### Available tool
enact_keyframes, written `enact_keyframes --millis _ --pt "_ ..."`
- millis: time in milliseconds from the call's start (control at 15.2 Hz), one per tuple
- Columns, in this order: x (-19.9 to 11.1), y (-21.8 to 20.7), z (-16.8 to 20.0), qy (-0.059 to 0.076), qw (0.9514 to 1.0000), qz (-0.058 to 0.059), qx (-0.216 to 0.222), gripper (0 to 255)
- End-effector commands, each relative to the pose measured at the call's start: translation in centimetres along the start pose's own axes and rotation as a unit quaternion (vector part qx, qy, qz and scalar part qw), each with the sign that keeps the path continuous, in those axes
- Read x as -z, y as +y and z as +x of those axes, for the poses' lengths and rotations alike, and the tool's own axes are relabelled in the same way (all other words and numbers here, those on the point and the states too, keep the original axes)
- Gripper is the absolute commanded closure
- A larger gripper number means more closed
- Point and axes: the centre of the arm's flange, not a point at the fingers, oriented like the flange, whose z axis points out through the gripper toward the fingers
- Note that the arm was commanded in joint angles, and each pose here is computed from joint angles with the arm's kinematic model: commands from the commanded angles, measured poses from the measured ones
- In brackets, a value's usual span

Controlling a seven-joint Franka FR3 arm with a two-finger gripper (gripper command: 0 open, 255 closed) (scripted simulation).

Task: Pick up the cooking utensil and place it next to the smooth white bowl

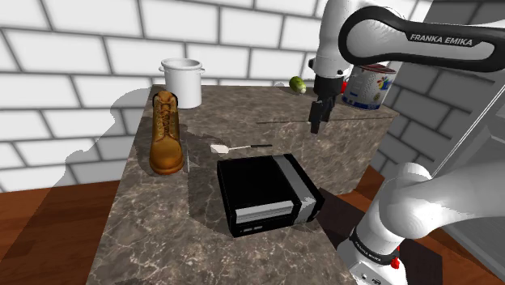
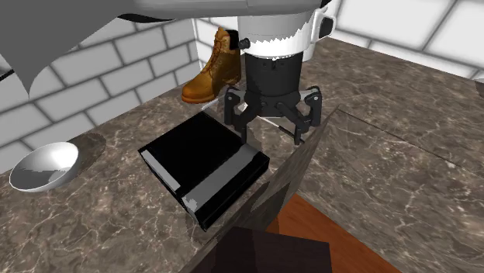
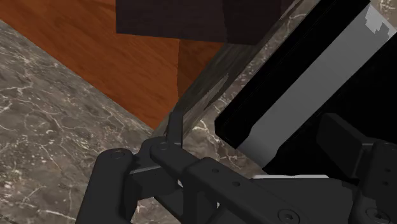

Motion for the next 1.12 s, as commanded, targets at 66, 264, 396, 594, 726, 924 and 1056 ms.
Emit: enact_keyframes --millis 66,264,396,594,726,924,1056 --pt "-0.6 0.5 1.0 0.001 0.9999 0.0 0.016 0" --pt "-2.4 1.9 4.1 0.005 0.9979 0.0 0.064 0" --pt "-3.6 2.7 6.3 0.007 0.9953 0.0 0.097 0" --pt "-5.4 3.6 9.6 0.01 0.9894 -0.001 0.145 0" --pt "-6.6 4.0 11.8 0.013 0.9843 -0.001 0.176 0" --pt "-8.4 4.3 15.3 0.016 0.9745 -0.001 0.224 0" --pt "-9.5 4.4 17.6 0.018 0.9668 -0.001 0.255 0"
